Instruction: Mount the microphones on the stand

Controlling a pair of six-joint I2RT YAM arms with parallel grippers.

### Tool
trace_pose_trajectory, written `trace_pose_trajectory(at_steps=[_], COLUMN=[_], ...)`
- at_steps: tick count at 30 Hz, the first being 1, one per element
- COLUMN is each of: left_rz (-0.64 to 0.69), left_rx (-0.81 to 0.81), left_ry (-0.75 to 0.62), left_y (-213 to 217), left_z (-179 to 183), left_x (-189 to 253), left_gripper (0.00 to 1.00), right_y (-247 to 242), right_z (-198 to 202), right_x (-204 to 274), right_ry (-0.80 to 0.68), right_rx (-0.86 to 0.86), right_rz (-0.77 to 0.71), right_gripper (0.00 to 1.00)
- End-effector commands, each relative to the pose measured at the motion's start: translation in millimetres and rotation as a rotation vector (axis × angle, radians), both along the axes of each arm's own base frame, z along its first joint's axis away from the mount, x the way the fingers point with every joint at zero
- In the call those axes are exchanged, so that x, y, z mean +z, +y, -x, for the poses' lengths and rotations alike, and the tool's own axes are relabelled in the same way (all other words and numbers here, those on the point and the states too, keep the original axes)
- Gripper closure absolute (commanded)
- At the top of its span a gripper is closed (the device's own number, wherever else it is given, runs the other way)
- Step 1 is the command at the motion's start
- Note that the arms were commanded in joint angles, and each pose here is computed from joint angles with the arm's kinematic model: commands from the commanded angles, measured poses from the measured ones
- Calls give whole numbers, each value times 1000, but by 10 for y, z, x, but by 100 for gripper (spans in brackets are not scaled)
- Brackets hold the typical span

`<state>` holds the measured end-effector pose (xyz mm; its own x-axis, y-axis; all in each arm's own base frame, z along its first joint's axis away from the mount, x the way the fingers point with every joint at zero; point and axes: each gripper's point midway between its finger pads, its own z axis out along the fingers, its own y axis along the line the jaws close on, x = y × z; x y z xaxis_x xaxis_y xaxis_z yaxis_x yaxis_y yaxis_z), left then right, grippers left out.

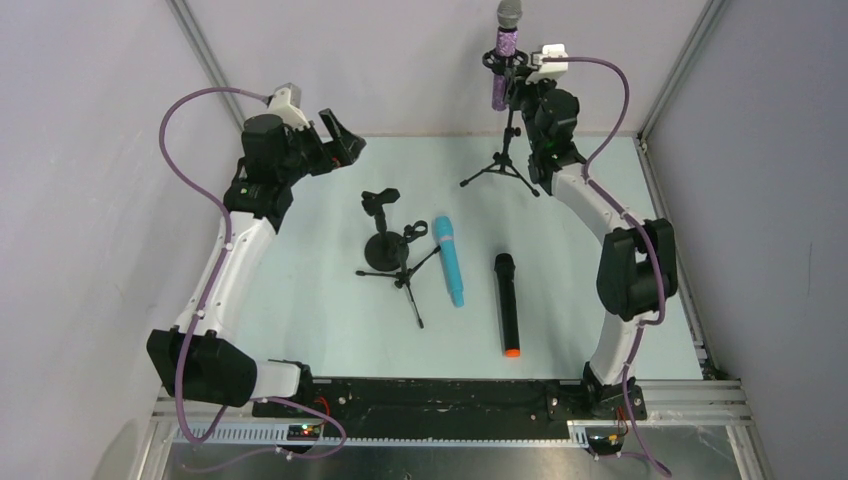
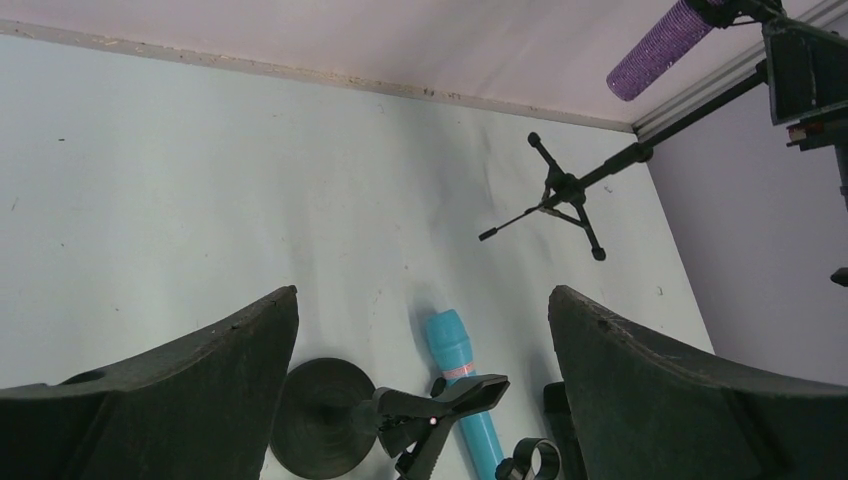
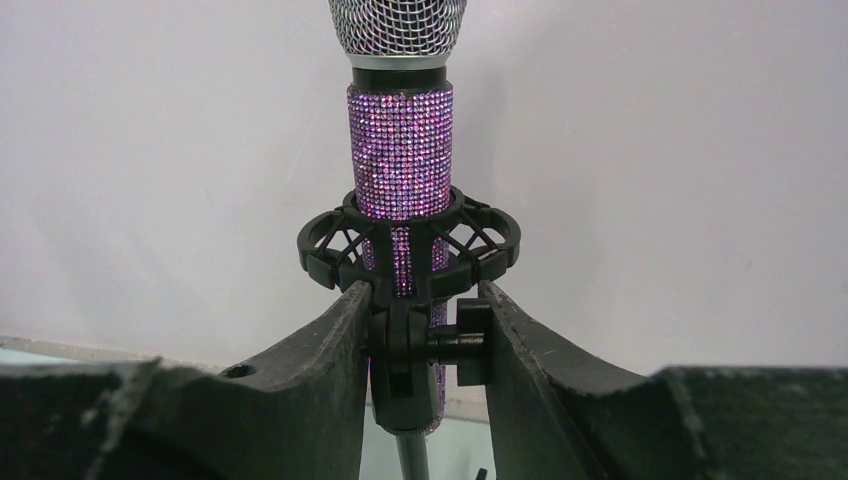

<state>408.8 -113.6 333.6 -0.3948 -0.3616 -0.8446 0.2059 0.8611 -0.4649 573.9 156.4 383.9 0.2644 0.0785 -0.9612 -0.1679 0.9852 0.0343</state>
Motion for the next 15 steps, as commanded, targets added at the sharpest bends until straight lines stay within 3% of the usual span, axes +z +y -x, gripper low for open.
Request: trace_pose_trajectory(at_steps=[1,15], left_rz=[-7,2], left_rx=[9,6], left_ry=[-81,-74], left_y=[53,68], left_z=[26,8], left_x=[261,246], left_gripper=[1,2], right_y=[-40,185], right_z=[130,-299], right_x=[1042,635], right_ry=[-322,-339], right_rx=[7,58], right_rz=[-70,-68], right_gripper=[100,100])
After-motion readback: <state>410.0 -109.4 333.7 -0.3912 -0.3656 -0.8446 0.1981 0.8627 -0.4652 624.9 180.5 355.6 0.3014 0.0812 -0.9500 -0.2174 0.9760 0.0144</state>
